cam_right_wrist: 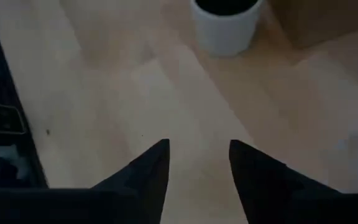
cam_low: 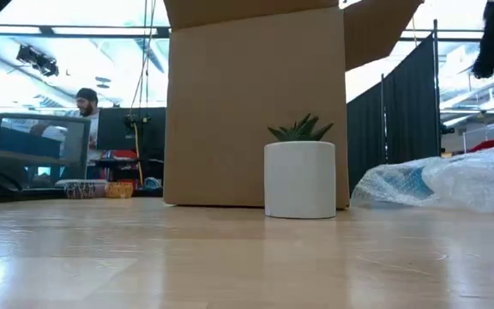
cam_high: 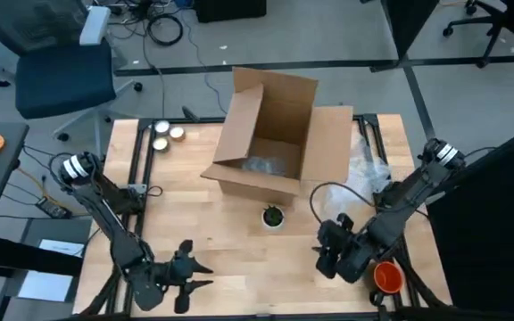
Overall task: Wrap mug
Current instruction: Move the potted plant to the top left of the table
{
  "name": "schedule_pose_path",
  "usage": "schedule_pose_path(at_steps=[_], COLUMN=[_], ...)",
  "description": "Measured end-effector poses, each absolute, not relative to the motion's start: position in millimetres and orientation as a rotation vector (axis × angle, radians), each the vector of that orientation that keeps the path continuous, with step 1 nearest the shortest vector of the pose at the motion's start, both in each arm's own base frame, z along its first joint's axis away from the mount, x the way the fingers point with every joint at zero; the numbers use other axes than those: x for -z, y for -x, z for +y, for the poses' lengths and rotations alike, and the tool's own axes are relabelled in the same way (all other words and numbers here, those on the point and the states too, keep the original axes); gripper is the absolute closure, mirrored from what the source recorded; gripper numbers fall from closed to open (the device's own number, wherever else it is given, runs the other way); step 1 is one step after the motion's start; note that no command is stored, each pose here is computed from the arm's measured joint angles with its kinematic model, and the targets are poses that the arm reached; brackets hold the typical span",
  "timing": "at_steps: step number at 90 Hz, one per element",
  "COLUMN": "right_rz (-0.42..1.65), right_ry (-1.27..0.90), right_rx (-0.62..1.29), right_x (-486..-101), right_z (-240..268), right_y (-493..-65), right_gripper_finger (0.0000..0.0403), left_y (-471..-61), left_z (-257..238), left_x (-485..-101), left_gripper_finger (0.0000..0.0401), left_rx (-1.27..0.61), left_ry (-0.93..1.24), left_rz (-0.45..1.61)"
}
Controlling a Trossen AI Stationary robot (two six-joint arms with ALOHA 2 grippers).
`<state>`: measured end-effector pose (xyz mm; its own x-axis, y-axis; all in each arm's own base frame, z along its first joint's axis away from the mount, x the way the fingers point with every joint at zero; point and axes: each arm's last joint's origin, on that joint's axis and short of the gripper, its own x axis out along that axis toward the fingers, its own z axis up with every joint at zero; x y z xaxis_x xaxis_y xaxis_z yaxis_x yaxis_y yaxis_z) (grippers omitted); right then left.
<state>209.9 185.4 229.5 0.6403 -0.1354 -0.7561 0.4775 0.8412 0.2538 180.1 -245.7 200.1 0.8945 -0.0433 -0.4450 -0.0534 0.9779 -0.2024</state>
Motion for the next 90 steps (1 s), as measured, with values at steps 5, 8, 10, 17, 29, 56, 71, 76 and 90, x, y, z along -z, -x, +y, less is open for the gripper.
schedule_pose_path(at_steps=[5, 8, 10, 17, 29, 56, 71, 76, 90], right_rz=[0.773, 0.765, 0.762, 0.727, 0.634, 0.549, 0.581, 0.629, 0.750], right_ry=[-0.476, -0.477, -0.478, -0.526, -0.606, -0.479, -0.433, -0.404, -0.295], right_rx=[0.376, 0.392, 0.408, 0.459, 0.459, 0.437, 0.440, 0.432, 0.492], right_x=[-215.0, -206.2, -200.1, -183.4, -166.4, -166.8, -145.0, -135.6, -139.5], right_z=[180.6, 175.7, 171.6, 158.6, 141.1, 120.2, 128.4, 134.6, 141.1], right_y=[-211.2, -211.5, -211.6, -214.3, -224.6, -243.4, -258.3, -268.2, -295.8], right_gripper_finger=[0.0272, 0.0276, 0.0277, 0.0285, 0.0305, 0.0390, 0.0401, 0.0402, 0.0402], left_y=[-181.4, -182.2, -183.0, -185.2, -188.7, -199.4, -203.1, -203.6, -203.7], left_z=[-247.8, -248.8, -249.1, -250.2, -248.6, -239.5, -236.5, -236.3, -236.3], left_x=[-193.4, -188.7, -185.8, -177.3, -166.7, -167.1, -166.4, -165.6, -165.6], left_gripper_finger=[0.0296, 0.0296, 0.0296, 0.0296, 0.0296, 0.0296, 0.0296, 0.0296, 0.0296], left_rx=[-0.013, -0.020, -0.025, -0.037, -0.064, -0.109, -0.125, -0.127, -0.127], left_ry=[0.204, 0.198, 0.191, 0.168, 0.134, 0.139, 0.140, 0.138, 0.139], left_rz=[0.475, 0.484, 0.490, 0.505, 0.532, 0.529, 0.530, 0.531, 0.531])
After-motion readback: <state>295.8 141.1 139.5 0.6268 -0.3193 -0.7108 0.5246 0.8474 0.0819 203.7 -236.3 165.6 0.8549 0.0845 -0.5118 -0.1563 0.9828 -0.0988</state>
